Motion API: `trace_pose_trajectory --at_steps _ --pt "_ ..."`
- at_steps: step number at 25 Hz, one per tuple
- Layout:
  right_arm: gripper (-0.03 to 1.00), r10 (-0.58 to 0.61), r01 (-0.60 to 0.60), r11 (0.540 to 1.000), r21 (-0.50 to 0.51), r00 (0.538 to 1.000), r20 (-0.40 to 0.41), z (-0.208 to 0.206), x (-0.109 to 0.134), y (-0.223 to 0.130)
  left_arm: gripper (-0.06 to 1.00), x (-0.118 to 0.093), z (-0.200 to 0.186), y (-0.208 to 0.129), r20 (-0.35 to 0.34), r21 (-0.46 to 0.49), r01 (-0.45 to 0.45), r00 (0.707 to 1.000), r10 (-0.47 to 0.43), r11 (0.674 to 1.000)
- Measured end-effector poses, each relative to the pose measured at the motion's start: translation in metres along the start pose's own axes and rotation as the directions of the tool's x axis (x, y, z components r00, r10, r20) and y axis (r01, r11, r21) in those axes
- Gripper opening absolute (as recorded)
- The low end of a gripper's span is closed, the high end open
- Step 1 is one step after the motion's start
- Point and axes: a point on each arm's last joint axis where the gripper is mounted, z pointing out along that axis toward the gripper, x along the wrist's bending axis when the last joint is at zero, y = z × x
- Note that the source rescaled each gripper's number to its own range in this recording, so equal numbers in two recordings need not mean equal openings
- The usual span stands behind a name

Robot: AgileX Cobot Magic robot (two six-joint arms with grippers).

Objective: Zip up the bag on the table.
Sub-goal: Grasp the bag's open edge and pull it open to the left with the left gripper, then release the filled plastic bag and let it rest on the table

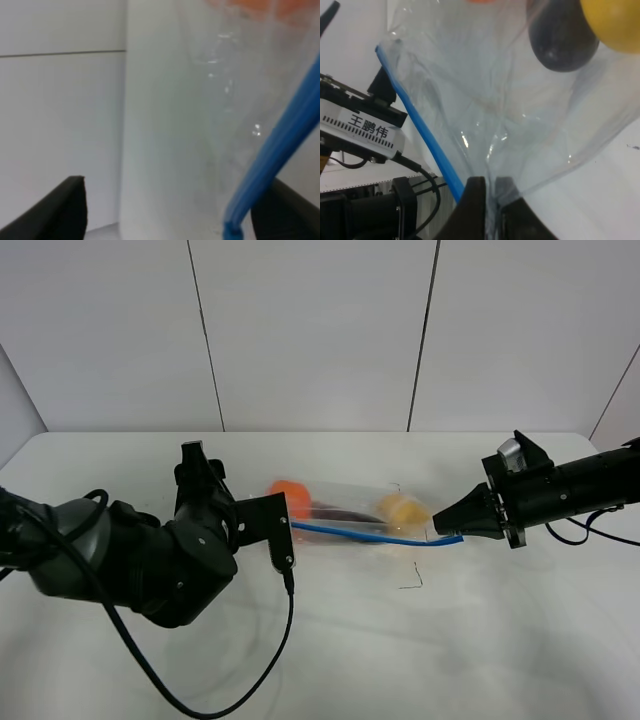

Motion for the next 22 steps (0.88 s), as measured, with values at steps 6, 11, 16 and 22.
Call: trace_pose_trajectory --at_steps 6,11,16,22 --pt "0.0 0.0 0.0 1.0 -0.001 1.0 0.0 0.0 0.0 0.0001 0.75 0.0015 0.0 -0.001 -0.017 0.011 0.002 1.0 -0.002 1.0" --pt "0.0 0.0 0.0 1.0 -0.001 1.0 0.0 0.0 0.0 0.0001 0.81 0.003 -0.0001 -0.0048 -0.036 0.051 0.065 0.997 -0.063 0.997" --pt "0.0 0.0 0.0 1.0 -0.001 1.0 0.0 0.0 0.0 0.0001 0.95 0.0038 -0.0003 -0.0066 -0.049 0.068 0.103 0.994 -0.1 0.992" --pt "0.0 0.0 0.0 1.0 -0.001 1.0 0.0 0.0 0.0 0.0001 1.0 0.0051 -0.0004 -0.0077 -0.064 0.078 0.106 0.993 -0.101 0.991"
